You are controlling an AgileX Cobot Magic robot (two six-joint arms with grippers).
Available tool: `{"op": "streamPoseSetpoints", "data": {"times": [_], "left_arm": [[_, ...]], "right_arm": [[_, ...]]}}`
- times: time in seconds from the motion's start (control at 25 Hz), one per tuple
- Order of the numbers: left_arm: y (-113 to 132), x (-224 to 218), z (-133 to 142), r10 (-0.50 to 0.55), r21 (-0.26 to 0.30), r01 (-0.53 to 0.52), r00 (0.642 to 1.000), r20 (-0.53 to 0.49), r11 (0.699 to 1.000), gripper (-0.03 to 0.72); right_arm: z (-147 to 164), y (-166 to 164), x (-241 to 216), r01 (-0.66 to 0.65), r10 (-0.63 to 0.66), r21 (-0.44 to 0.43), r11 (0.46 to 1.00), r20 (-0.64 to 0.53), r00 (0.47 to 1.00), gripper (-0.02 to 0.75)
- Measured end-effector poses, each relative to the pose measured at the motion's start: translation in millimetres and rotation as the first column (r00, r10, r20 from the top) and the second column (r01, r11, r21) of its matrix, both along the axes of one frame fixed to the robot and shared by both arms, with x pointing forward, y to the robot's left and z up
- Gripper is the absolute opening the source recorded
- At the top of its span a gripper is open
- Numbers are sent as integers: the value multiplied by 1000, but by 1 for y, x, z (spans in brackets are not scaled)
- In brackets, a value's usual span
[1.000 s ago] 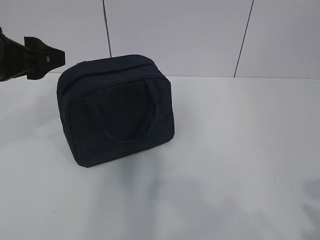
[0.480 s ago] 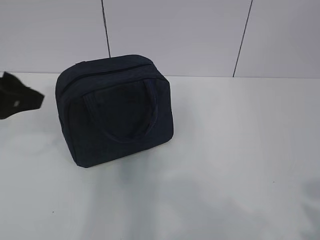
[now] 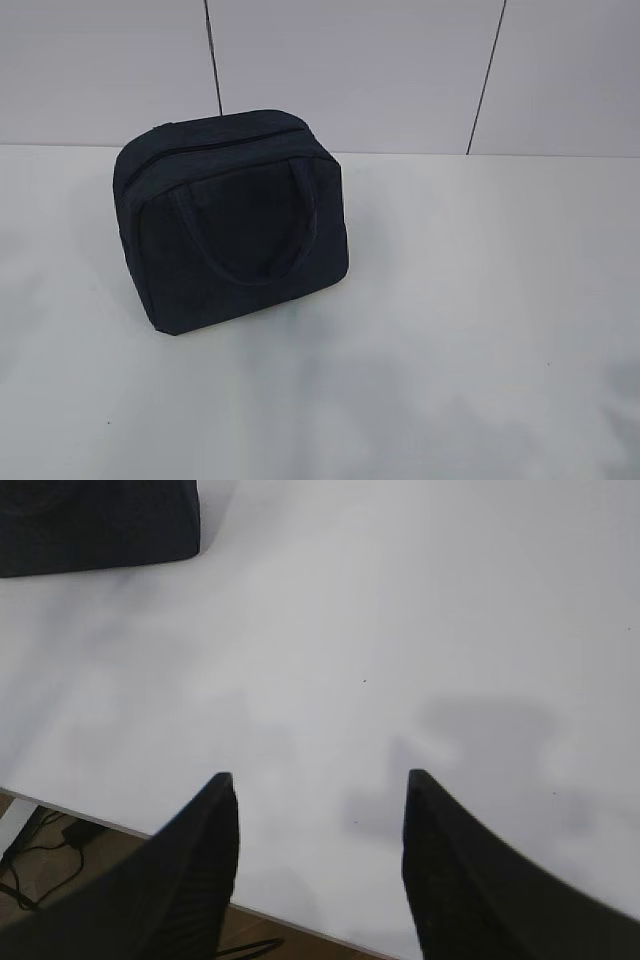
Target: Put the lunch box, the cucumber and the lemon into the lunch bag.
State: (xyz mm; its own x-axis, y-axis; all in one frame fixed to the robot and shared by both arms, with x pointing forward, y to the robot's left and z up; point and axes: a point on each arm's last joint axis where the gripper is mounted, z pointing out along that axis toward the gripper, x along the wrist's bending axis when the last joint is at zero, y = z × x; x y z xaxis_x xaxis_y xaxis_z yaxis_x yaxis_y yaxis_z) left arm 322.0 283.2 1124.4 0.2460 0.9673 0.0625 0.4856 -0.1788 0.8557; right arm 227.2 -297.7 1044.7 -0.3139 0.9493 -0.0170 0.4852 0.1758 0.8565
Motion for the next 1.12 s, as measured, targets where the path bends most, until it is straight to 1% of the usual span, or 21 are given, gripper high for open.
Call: {"op": "streamPoseSetpoints", "data": {"times": [0.08, 0.2, 0.4, 0.56, 0.72, 1.12], "left_arm": [[8, -28, -3, 18, -26, -18, 1000, 10, 999, 478], [16, -56, -11, 44, -62, -43, 999, 13, 997, 477], [20, -77, -38, 66, -127, -65, 998, 1, 990, 477], [23, -87, -53, 73, -143, -69, 997, 18, 987, 477], [23, -90, -66, 75, -143, -73, 997, 12, 987, 476], [24, -91, -66, 82, -146, -79, 996, 18, 986, 476]], "right_arm": [[0, 0, 0, 1, -1, -1, 1000, 0, 1000, 420], [0, 0, 0, 1, -1, -1, 1000, 0, 1000, 420], [0, 0, 0, 1, -1, -1, 1000, 0, 1000, 420], [0, 0, 0, 1, -1, -1, 1000, 0, 1000, 420], [0, 0, 0, 1, -1, -1, 1000, 0, 1000, 420], [0, 0, 0, 1, -1, -1, 1000, 0, 1000, 420]]}}
